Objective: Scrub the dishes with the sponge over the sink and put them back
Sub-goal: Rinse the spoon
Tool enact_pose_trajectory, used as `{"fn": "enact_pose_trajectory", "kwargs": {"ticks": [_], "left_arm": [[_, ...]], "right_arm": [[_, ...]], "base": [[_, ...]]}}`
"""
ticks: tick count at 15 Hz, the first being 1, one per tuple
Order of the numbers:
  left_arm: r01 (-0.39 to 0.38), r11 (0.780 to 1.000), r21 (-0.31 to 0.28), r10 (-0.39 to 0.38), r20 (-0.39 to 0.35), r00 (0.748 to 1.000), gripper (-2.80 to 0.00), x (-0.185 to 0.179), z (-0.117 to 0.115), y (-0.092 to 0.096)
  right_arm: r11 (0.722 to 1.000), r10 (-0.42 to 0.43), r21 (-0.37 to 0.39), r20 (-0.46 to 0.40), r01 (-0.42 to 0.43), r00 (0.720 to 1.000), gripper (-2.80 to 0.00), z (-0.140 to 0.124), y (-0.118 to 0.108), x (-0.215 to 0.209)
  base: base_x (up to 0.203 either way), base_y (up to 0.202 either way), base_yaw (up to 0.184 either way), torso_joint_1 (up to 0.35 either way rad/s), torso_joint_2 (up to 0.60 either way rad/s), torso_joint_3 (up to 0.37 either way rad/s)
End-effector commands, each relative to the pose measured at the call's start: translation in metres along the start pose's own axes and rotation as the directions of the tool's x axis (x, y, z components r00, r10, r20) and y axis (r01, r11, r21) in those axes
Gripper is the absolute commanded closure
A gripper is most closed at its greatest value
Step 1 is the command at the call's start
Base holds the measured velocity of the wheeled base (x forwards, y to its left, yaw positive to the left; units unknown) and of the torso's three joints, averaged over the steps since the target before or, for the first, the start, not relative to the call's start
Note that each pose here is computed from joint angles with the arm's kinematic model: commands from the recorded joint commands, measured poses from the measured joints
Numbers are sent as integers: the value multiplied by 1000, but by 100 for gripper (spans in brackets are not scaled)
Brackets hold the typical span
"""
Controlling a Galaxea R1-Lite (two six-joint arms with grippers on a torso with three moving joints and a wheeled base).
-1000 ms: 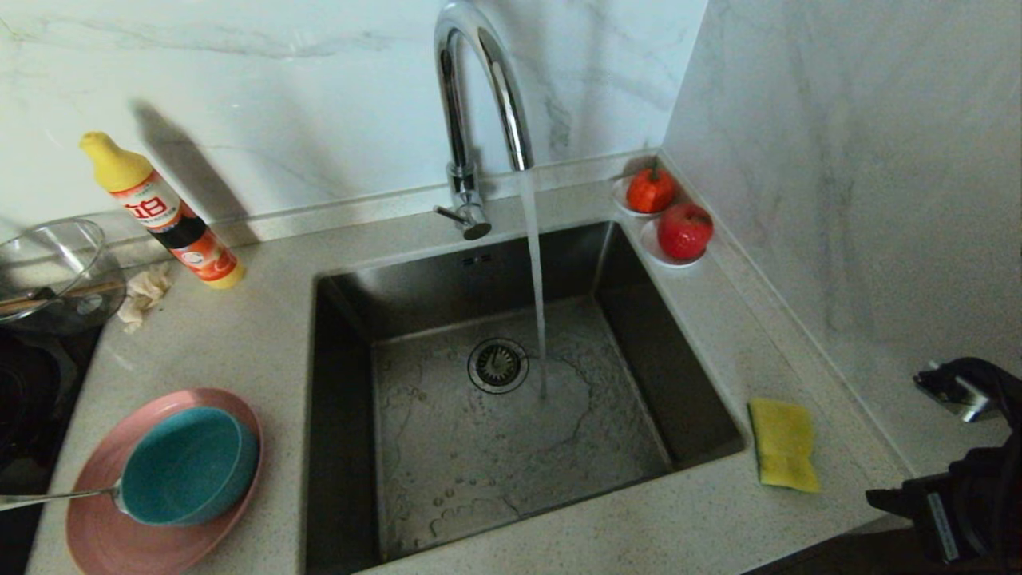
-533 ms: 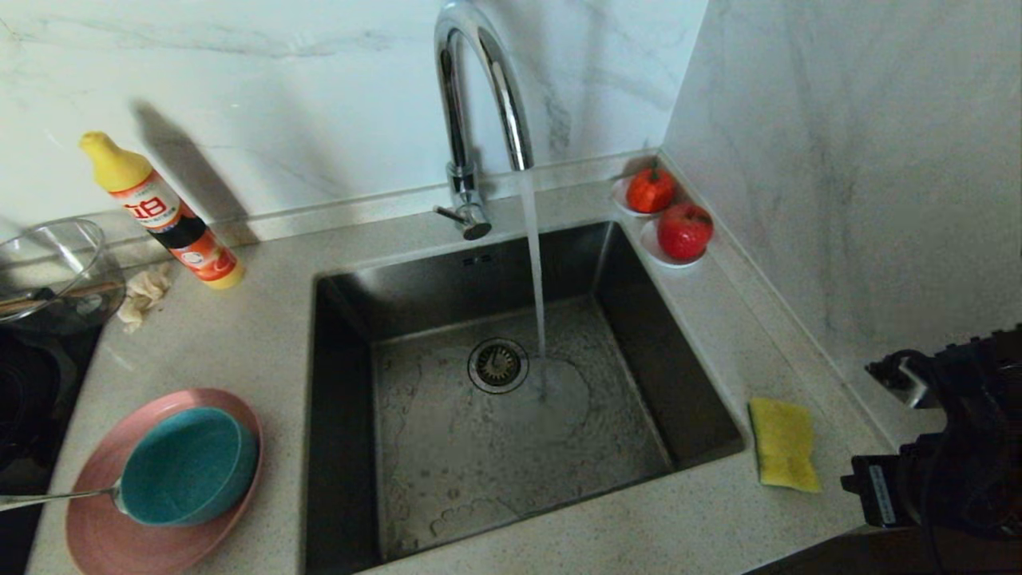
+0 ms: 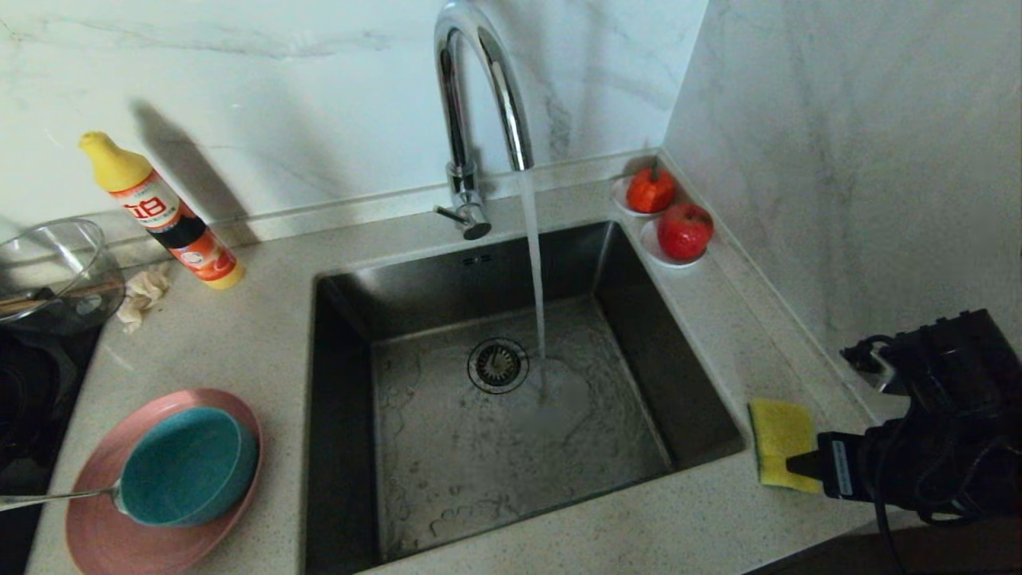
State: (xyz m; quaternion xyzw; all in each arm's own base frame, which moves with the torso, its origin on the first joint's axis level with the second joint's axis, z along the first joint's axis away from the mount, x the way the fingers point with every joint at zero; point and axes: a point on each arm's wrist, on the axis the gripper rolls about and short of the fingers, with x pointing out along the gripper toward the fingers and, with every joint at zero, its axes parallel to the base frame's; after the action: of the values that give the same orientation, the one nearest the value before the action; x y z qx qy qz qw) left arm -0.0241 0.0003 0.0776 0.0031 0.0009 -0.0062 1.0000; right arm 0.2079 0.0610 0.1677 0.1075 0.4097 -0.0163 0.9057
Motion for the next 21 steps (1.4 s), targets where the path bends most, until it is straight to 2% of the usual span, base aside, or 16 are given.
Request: {"fn": "enact_pose_trajectory", "kwargs": {"ticks": [1,4,7,9,16,21], "left_arm": [[0,1000,0,0,0,1000,0,0,0,0],[0,1000,0,0,0,1000,0,0,0,0],[1,1000,0,-1,2,1000,0,0,0,0],[0,1000,0,0,2,1000,0,0,0,0],[0,1000,0,0,0,1000,0,0,0,0],[0,1000,0,0,1,1000,0,0,0,0]], "right_arm": [[999,19,48,-17,-18,1000,-280,3,11,-1],[997,9,82,-58,-4,998,-280,3,19,12],[990,-36,133,-85,47,996,-280,4,23,29],[988,-66,134,-79,76,995,-280,5,24,34],[981,-71,178,-62,81,996,-280,14,24,35],[977,-88,186,-91,103,992,-280,10,23,43]], "base": [[0,0,0,0,0,0],[0,0,0,0,0,0],[0,0,0,0,0,0],[0,0,0,0,0,0],[0,0,0,0,0,0],[0,0,0,0,0,0]]}}
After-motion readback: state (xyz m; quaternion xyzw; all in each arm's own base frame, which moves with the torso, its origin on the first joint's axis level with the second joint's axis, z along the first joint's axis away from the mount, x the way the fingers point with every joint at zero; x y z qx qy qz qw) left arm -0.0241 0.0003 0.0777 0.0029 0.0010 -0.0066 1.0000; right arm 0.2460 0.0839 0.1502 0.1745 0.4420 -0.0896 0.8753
